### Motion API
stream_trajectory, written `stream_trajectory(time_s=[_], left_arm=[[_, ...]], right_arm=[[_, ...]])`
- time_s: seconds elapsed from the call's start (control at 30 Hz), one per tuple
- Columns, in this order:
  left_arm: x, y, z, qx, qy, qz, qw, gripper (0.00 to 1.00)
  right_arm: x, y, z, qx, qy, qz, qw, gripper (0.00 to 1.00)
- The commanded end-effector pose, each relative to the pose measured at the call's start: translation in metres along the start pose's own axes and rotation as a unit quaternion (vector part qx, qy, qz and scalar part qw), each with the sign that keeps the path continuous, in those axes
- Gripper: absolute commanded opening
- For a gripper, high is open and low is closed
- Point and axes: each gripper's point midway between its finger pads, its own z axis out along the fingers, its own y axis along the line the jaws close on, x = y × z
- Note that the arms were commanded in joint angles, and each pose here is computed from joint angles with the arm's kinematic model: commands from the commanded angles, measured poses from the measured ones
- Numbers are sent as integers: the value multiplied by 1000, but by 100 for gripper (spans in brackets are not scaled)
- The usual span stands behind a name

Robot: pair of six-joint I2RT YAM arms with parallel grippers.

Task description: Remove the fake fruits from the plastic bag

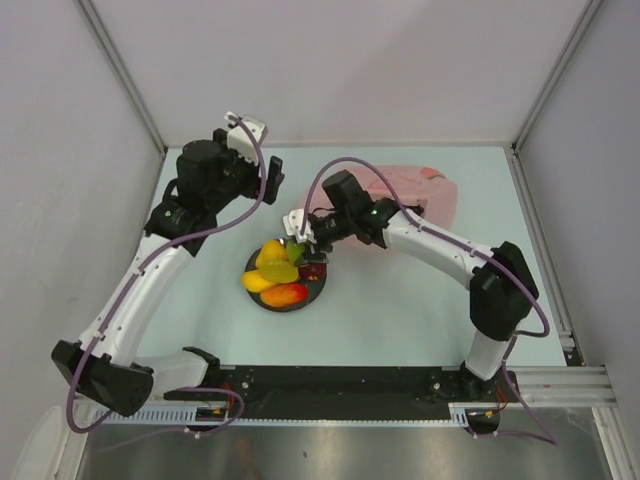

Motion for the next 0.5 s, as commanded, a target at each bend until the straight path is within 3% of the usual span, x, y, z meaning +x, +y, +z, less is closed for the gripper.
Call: stream_trajectory(time_s=[0.0, 0.47], left_arm=[[-18, -3, -20, 12, -39, -4, 999, 96], [6, -9, -39, 19, -38, -1, 999, 97]], right_arm=[[8, -9, 16, 13, 11, -31, 999, 31], [51, -1, 47, -15, 56, -71, 996, 38]])
